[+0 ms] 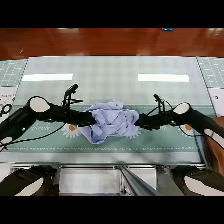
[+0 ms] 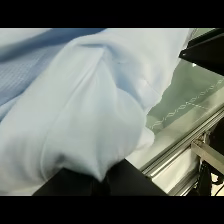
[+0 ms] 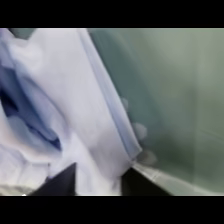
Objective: Fold the shirts.
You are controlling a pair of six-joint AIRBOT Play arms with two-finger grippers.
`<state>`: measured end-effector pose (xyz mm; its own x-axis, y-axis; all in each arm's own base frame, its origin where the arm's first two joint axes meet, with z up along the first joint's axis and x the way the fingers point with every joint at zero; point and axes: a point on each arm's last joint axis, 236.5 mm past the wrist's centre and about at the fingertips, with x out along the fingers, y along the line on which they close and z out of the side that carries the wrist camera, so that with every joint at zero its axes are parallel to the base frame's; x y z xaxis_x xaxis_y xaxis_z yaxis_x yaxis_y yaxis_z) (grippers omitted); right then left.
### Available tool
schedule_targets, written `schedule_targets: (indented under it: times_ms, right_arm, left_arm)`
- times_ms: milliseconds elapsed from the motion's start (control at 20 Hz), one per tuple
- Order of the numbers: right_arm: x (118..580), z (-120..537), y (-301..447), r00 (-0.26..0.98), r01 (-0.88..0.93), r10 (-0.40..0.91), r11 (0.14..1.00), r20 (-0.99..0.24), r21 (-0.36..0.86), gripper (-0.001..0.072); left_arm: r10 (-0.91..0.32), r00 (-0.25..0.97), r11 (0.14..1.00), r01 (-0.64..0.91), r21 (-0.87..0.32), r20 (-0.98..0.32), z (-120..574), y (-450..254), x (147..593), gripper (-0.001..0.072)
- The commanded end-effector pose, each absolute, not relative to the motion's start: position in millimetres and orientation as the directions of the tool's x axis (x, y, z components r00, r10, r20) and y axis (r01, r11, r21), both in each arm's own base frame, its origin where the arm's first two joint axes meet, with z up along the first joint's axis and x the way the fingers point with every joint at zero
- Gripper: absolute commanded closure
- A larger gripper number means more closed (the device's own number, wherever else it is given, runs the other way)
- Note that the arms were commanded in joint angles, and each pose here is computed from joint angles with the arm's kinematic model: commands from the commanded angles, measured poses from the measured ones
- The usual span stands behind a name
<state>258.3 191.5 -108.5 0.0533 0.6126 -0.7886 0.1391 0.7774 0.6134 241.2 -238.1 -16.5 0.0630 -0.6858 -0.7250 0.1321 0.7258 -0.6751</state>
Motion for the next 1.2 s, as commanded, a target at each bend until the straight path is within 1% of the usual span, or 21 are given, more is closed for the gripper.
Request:
schedule_targets:
  times_ms: [0,100,150,200,250,300,350,400,450,500,550,650,750,850,1000,1100,1150]
  right_arm:
    - [277.1,-108.9,213.2,0.072,0.094,0.625,0.772,-0.777,0.629,0.0683]
    - [296.8,-81.8,214.0,0.087,-0.004,0.636,0.77,-0.767,0.638,0.0685]
    - [308.5,-62.8,207.3,0.099,-0.054,0.627,0.779,-0.773,0.625,0.0685]
    - [326.1,-38.1,193.1,0.143,-0.088,0.6,0.8,-0.787,0.594,0.0685]
    - [348.1,-8.8,174.4,0.221,-0.114,0.562,0.827,-0.797,0.551,0.0685]
    - [377.8,30.9,151.0,0.34,-0.133,0.51,0.858,-0.79,0.497,0.0687]
    - [405.9,75.6,131.5,0.45,-0.131,0.467,0.878,-0.761,0.461,0.0687]
    - [425.5,127.2,120.0,0.531,-0.15,0.451,0.883,-0.717,0.444,0.0687]
    - [434.5,178.7,114.6,0.596,-0.198,0.447,0.887,-0.668,0.417,0.0687]
    - [434.2,221.1,111.9,0.639,-0.24,0.441,0.893,-0.63,0.382,0.0687]
    - [429.2,258.8,108.5,0.677,-0.274,0.428,0.902,-0.598,0.335,0.0687]
    - [407.8,335.4,102.9,0.764,-0.325,0.408,0.913,-0.5,0.247,0.0687]
    - [376.1,398.9,94.3,0.845,-0.337,0.378,0.926,-0.379,0.171,0.0687]
    - [332.1,447.5,76.1,0.913,-0.296,0.308,0.951,-0.267,0.085,0.0686]
    - [267.2,479.9,51.8,0.96,-0.217,0.214,0.976,-0.179,0.003,0.0686]
    - [230.9,488.8,44.4,0.971,-0.193,0.187,0.981,-0.148,-0.021,0.0686]
    - [216.1,495.0,42.3,0.976,-0.185,0.181,0.982,-0.12,-0.029,0.0686]
  left_arm:
    - [-0.685,0.098,0.728,0.134,-0.673,-0.722,-12.9,-236.1,250.2,0.0687]
    - [-0.692,0.146,0.722,0.139,-0.678,-0.707,4.2,-228.1,268.3,0.0687]
    - [-0.699,0.189,0.715,0.167,-0.679,-0.69,23.6,-220.1,282.8,0.0687]
    - [-0.702,0.249,0.711,0.184,-0.679,-0.667,47.7,-209.2,300.0,0.0687]
    - [-0.695,0.338,0.712,0.201,-0.673,-0.634,79.3,-193.4,321.4,0.0687]
    - [-0.672,0.448,0.721,0.216,-0.659,-0.589,113.7,-174.8,345.4,0.0687]
    - [-0.615,0.6,0.727,0.181,-0.662,-0.511,156.9,-148.1,378.9,0.0687]
    - [-0.553,0.717,0.713,0.144,-0.686,-0.424,199.4,-124.7,404.7,0.0687]
    - [-0.505,0.795,0.703,0.154,-0.694,-0.336,244.1,-107.3,420.5,0.0687]
    - [-0.49,0.829,0.71,0.198,-0.676,-0.271,281.7,-100.7,423.7,0.0687]
    - [-0.49,0.844,0.717,0.248,-0.652,-0.218,317.5,-99.0,419.3,0.0687]
    - [-0.525,0.835,0.75,0.361,-0.554,-0.166,371.0,-105.0,397.1,0.0688]
    - [-0.55,0.821,0.771,0.43,-0.47,-0.153,405.5,-110.0,369.2,0.0688]
    - [-0.515,0.839,0.825,0.428,-0.369,-0.177,421.8,-103.2,344.6,0.0687]
    - [-0.436,0.877,0.887,0.381,-0.262,-0.2,431.9,-90.9,303.8,0.0687]
    - [-0.432,0.882,0.894,0.392,-0.215,-0.187,441.1,-94.7,267.2,0.0687]
    - [-0.432,0.888,0.895,0.4,-0.196,-0.159,449.6,-97.0,250.5,0.0687]
